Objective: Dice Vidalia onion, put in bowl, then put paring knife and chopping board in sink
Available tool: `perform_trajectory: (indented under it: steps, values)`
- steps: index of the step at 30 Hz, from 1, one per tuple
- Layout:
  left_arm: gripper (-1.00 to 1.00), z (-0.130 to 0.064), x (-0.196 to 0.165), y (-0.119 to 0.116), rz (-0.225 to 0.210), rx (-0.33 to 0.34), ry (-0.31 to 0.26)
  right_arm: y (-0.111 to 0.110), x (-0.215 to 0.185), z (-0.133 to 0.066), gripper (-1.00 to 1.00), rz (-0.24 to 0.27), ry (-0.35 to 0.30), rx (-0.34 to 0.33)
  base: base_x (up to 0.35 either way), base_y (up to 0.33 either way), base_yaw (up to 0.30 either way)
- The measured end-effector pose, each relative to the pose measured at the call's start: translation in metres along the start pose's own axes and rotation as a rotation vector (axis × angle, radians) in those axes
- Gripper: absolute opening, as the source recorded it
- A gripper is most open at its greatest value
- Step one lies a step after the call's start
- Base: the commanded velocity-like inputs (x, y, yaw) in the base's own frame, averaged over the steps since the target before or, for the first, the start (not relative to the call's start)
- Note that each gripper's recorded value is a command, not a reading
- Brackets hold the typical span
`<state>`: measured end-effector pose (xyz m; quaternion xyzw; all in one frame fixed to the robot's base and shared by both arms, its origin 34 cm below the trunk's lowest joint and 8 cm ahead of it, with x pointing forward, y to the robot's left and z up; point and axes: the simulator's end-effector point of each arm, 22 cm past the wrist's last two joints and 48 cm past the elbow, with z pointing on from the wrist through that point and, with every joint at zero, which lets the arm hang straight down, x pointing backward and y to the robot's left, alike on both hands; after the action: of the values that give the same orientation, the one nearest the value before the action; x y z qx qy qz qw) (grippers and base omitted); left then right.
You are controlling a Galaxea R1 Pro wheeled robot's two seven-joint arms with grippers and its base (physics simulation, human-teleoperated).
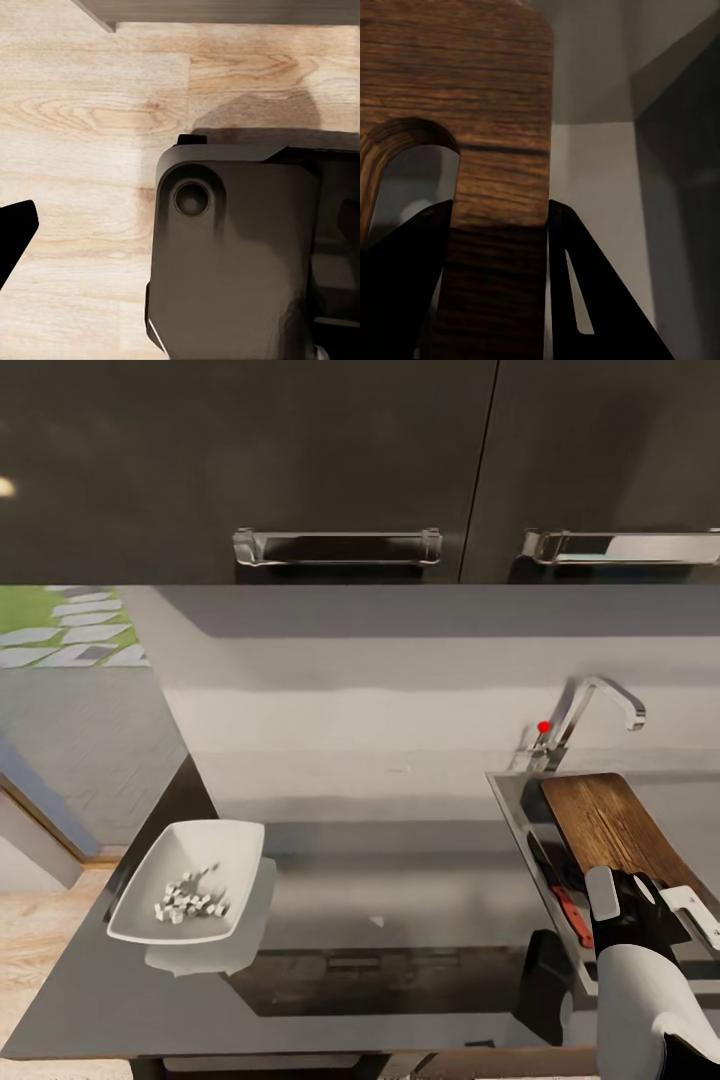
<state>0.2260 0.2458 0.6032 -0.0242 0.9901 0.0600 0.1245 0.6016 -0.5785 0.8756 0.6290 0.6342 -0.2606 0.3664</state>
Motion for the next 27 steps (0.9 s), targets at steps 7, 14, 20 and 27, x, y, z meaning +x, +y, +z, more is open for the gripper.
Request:
perform_trajectory:
  steps: [7,14,20,27]
  values:
    - [1.0,0.0,0.005,0.0,0.002,0.0,0.011,-0.002,0.004,0.003,-1.0,-0.009,0.001,0.007,0.0,0.0,0.0]
    - [1.0,0.0,0.009,0.0,0.003,-0.001,0.022,-0.004,0.008,0.006,-1.0,-0.018,0.002,0.014,0.0,0.0,0.0]
    - [1.0,0.0,0.014,0.0,0.005,-0.001,0.034,-0.006,0.012,0.009,-1.0,-0.026,0.002,0.019,0.0,0.0,0.0]
    - [1.0,0.0,0.018,0.001,0.006,-0.002,0.045,-0.008,0.016,0.012,-1.0,-0.035,0.003,0.026,0.0,0.0,0.0]
